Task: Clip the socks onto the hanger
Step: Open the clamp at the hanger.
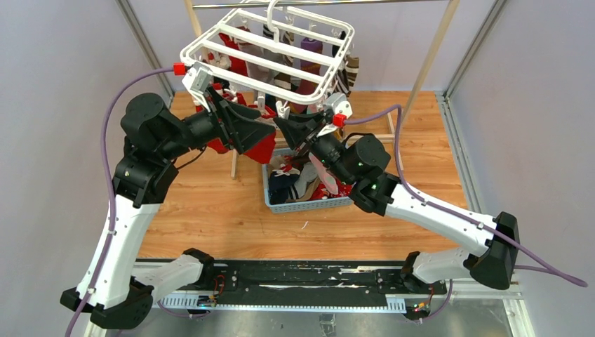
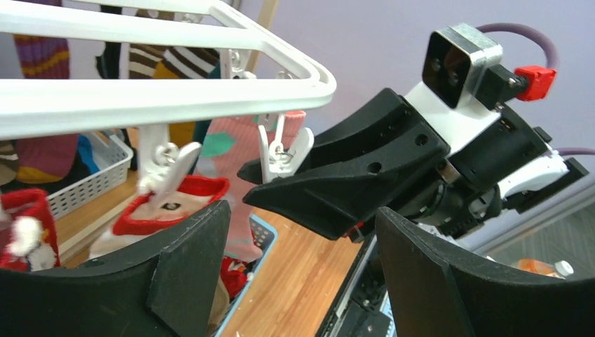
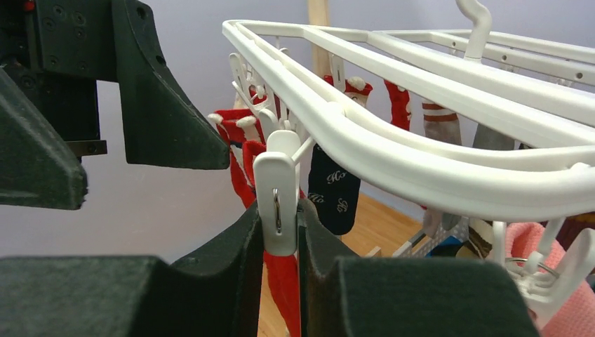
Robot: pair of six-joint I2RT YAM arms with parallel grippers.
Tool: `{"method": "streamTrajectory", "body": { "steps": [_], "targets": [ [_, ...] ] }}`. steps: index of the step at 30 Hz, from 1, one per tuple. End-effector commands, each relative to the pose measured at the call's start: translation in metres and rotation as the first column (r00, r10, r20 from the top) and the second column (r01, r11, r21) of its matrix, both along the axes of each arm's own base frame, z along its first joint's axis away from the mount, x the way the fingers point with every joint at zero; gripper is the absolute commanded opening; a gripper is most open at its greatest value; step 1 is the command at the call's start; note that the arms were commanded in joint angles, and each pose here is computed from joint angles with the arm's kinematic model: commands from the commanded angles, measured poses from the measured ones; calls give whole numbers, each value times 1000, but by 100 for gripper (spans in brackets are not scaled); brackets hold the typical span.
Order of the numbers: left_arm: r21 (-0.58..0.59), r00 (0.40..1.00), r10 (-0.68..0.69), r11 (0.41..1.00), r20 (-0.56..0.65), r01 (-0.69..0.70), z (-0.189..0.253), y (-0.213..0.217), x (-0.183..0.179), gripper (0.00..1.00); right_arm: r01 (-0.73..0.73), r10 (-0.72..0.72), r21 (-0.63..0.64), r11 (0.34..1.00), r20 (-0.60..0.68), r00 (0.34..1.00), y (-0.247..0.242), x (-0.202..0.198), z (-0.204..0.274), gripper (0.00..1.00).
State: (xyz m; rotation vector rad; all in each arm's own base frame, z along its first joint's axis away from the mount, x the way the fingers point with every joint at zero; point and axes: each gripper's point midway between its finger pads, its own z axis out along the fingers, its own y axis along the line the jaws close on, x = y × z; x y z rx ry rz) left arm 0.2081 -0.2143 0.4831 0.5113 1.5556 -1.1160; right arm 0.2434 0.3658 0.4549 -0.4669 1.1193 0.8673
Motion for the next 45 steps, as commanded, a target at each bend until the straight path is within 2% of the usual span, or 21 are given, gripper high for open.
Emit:
{"method": "streamTrajectory", "body": {
  "steps": [1, 6, 11, 15, 20, 34, 36, 39, 40, 41, 42, 45],
  "targets": [
    [3, 996, 73, 997, 48, -73, 9, 5, 16, 81, 19, -19, -3, 1000, -49, 999, 9, -4, 4, 0],
    [34, 998, 47, 998, 42, -49, 0, 0, 17, 86, 19, -22, -38, 999, -61, 998, 24, -6, 0, 0],
    [62, 994, 61, 996, 88, -66, 0, 1, 25, 90, 15, -19, -56, 998, -65, 998, 34, -9, -2, 0],
    [34, 992, 70, 997, 107, -74, 8, 0, 28, 90, 15, -20, -60, 998, -71, 997, 36, -9, -5, 0],
    [17, 994, 65, 998, 92, -67, 8, -5, 36, 82, 8, -12, -56, 998, -77, 997, 38, -9, -5, 0],
    [-12, 999, 44, 999, 27, -44, 6, -18, 49, 51, 9, -14, -61, 998, -80, 997, 38, -9, -5, 0],
    [-4, 997, 71, 997, 24, -71, 3, -15, 53, 43, 14, -19, -61, 998, -82, 996, 36, -9, -5, 7],
    [-9, 995, 97, 995, 19, -97, 2, -12, 55, 28, 37, -42, -60, 997, -94, 995, 29, -8, -8, 30],
    [-14, 995, 100, 995, 14, -100, 3, -11, 54, 22, 50, -56, -59, 997, -103, 993, 25, -7, -11, 49],
    [-19, 995, 101, 995, 8, -101, 4, -11, 53, 16, 67, -74, -59, 996, -110, 991, 20, -5, -14, 63],
    [-21, 995, 103, 994, 5, -103, 4, -10, 52, 12, 75, -82, -61, 995, -116, 990, 15, -6, -18, 70],
    [-20, 995, 98, 995, -10, -98, 3, -10, 50, 5, 95, -106, -85, 992, -134, 985, -1, -7, -43, 73]
  ]
}}
